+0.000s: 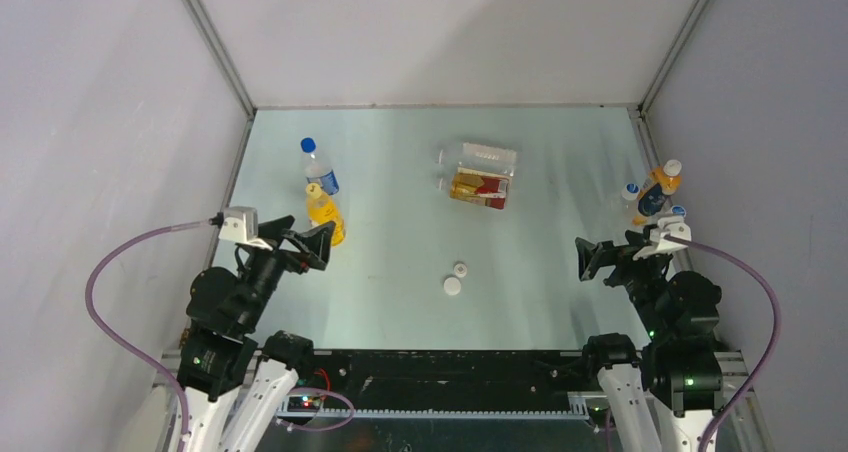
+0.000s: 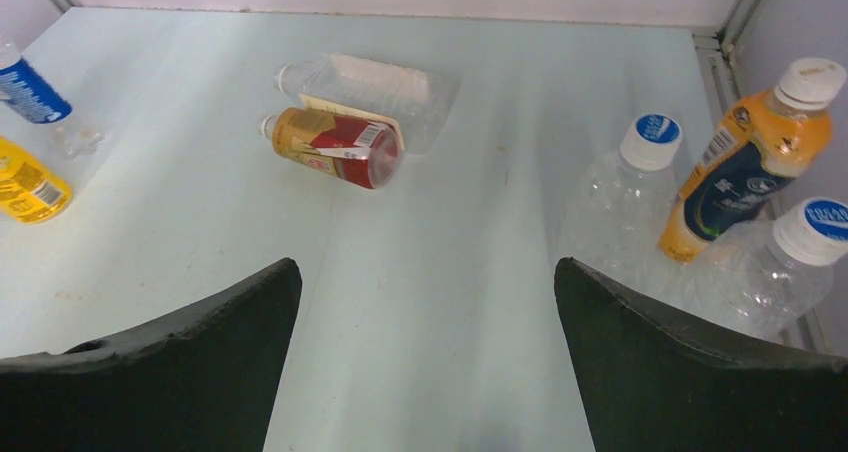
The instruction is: Screw on the bottle caps
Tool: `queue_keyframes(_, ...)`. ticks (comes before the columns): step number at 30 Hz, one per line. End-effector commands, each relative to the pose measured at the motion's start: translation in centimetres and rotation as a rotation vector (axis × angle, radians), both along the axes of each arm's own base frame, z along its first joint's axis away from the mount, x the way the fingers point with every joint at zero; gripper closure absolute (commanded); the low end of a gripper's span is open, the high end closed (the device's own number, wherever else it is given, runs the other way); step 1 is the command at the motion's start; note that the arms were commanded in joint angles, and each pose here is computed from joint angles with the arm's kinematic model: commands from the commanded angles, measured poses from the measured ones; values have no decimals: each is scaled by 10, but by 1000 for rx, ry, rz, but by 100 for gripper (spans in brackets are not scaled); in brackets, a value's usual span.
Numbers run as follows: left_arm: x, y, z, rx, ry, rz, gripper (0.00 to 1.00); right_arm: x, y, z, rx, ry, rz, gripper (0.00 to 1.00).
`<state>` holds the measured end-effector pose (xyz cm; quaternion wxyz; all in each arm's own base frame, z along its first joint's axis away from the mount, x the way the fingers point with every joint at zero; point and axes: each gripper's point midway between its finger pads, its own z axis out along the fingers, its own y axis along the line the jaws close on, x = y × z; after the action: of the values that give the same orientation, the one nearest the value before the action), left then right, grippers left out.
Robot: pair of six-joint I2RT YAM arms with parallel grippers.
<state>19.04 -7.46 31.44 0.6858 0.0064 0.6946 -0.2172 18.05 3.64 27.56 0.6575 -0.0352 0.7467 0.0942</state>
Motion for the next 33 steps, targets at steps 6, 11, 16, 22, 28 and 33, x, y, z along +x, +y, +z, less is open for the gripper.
queue_keyframes(6,9,4,-3,-35,38,46,0,9,43,34,0,19,265,1)
queue_keyframes(11,9,-8,-9,-28,60,-17,0,34,55,44,-13,33,341,1)
queue_keyframes(16,12,-17,-18,-31,123,-58,0,70,68,42,-50,93,407,1)
queue_keyframes(22,6,-34,-14,-33,114,-160,0,106,102,-1,-232,283,521,1)
queue_keyframes(28,8,-33,-14,-12,114,-156,0,139,126,-50,-465,402,588,1)
queue_keyframes(33,11,-34,-14,-1,124,-158,0,171,141,-92,-582,507,624,1)
